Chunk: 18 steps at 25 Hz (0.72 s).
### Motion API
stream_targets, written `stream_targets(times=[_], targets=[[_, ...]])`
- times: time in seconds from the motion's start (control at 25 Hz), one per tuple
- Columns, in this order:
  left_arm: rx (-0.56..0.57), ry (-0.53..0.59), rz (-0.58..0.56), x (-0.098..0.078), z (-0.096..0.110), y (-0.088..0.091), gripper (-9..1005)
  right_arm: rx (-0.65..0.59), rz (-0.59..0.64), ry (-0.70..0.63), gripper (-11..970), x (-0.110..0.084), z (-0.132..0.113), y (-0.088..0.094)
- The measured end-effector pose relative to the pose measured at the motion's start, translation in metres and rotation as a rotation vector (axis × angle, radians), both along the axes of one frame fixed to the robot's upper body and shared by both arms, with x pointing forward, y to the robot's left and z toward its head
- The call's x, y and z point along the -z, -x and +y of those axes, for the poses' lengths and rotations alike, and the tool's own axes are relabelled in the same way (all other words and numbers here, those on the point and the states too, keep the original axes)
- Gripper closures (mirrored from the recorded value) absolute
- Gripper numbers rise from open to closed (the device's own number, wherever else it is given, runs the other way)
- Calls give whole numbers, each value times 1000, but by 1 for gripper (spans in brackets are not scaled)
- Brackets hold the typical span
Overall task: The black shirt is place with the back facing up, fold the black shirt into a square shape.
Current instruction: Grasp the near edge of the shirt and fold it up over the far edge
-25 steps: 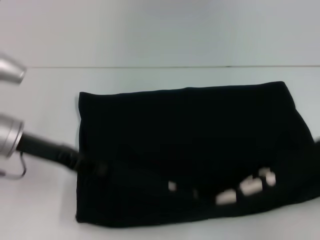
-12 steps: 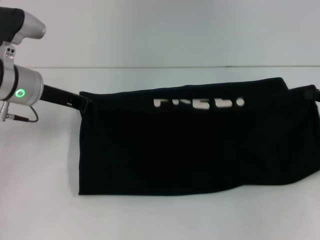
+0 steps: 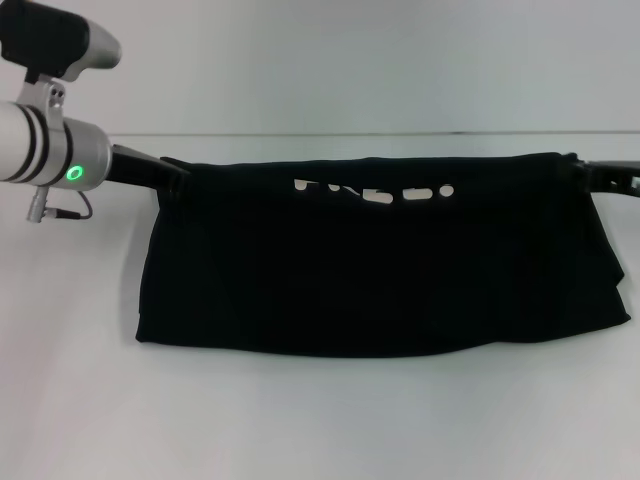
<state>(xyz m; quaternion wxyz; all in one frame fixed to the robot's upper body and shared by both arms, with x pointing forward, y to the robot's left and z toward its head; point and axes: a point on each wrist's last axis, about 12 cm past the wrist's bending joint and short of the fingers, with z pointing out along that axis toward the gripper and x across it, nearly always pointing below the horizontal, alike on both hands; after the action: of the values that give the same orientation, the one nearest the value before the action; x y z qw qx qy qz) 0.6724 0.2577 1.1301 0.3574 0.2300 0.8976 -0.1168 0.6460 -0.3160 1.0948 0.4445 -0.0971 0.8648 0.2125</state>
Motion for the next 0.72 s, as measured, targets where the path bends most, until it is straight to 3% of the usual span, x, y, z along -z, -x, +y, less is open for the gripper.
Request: stream_targets(times=[0.48,0.72], targets=[[-17,-31,-94,-24,-2,-16,989,21,-58,28,899,-26,11,-27],[-58,-50,-120,-16,0,-19,988,54,-66,47,899,-27,15,-34]])
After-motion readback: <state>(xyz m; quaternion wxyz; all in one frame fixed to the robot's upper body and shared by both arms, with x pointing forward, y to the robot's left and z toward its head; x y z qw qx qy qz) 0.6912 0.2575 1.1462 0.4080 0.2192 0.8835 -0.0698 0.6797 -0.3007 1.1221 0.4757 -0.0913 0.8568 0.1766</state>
